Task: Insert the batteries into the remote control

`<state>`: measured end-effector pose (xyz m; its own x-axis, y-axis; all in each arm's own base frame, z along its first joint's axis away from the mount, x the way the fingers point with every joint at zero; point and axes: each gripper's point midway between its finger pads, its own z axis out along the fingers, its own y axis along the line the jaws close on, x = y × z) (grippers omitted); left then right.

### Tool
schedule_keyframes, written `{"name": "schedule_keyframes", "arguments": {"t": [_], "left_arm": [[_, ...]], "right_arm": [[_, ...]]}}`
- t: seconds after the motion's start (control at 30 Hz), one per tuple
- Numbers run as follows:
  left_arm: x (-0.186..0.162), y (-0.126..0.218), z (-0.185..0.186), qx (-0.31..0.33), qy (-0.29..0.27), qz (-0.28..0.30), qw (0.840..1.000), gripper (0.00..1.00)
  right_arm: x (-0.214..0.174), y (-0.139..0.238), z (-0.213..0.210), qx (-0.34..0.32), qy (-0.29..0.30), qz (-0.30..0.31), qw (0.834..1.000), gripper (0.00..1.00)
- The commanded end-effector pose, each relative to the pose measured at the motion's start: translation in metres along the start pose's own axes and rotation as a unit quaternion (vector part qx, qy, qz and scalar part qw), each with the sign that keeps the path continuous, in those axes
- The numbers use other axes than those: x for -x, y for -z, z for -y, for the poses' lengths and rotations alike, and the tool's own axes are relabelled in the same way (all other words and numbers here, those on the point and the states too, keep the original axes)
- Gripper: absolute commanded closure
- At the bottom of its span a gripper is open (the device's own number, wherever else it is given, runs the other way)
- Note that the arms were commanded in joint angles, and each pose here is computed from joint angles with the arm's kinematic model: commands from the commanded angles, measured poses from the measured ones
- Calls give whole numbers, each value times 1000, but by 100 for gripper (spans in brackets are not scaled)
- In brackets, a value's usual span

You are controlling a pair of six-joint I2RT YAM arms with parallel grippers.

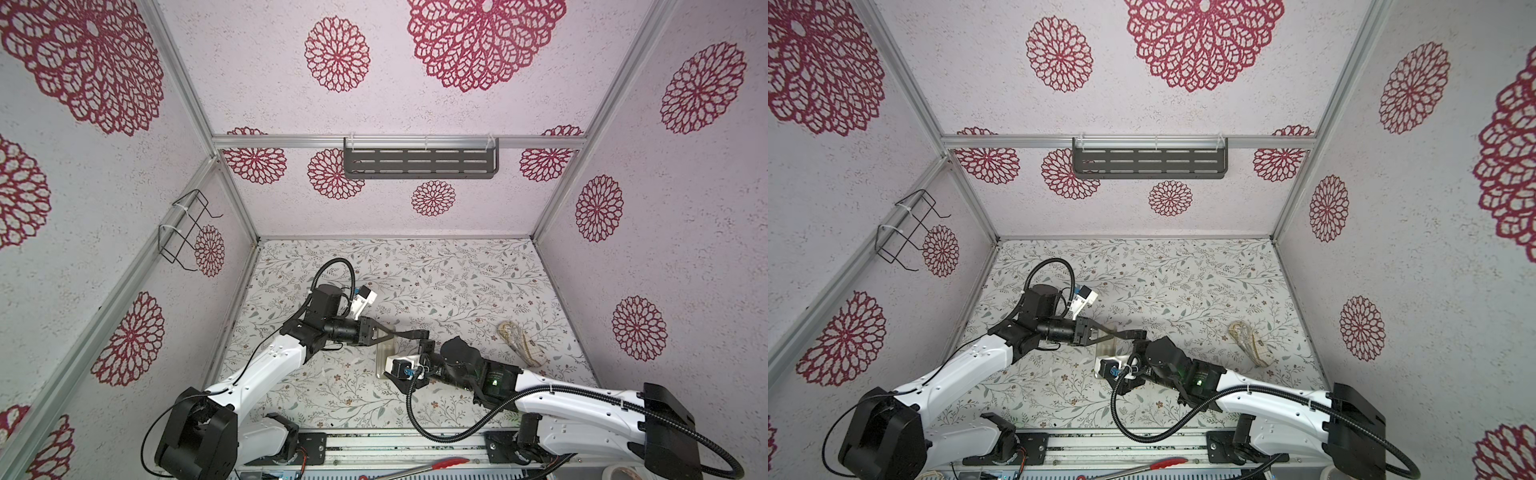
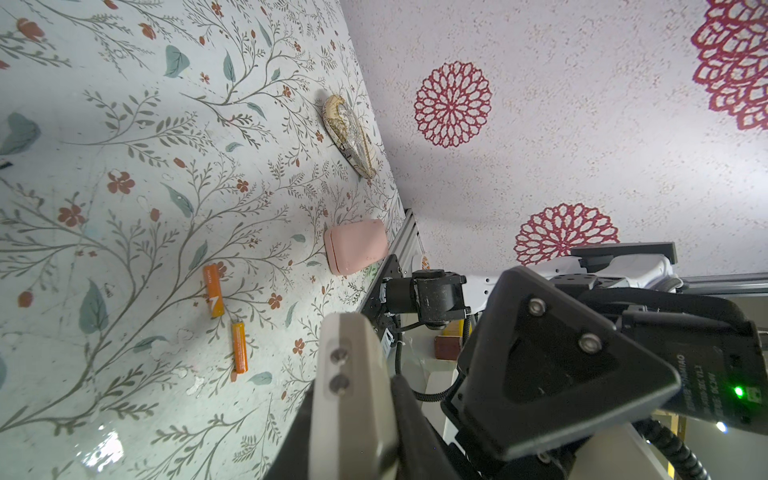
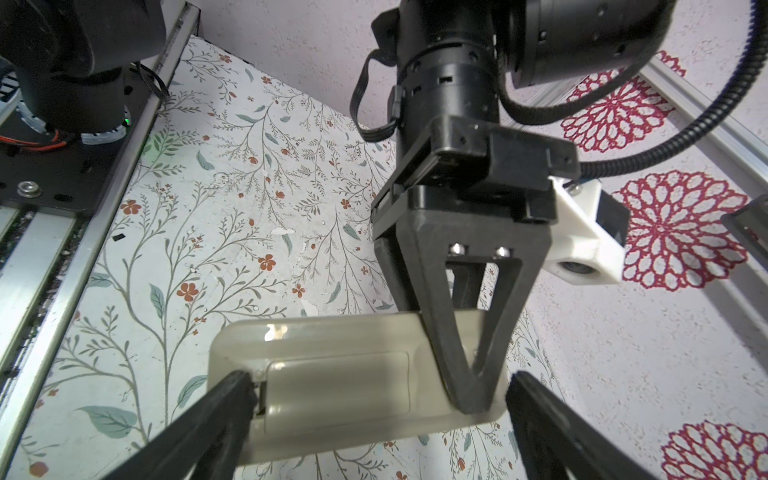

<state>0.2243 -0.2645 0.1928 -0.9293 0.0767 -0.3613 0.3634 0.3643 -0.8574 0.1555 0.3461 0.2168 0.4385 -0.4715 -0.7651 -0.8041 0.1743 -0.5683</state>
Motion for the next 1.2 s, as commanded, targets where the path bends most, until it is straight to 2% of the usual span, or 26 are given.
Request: {"name": "schedule_keyframes", "arguments": {"t": [0.0, 0.5, 1.17], "left_arm": [[-4, 3, 25, -47, -15, -11, 999, 100], [-4, 1, 22, -47, -9, -15, 999, 100], [-3, 1, 19, -43, -5, -12, 999, 100]], "right_arm": [[5, 0, 16, -35, 5, 10, 999, 1], [4, 10, 34, -94, 22, 16, 995, 1], [9, 21, 37, -117, 27, 34, 992, 2]]}}
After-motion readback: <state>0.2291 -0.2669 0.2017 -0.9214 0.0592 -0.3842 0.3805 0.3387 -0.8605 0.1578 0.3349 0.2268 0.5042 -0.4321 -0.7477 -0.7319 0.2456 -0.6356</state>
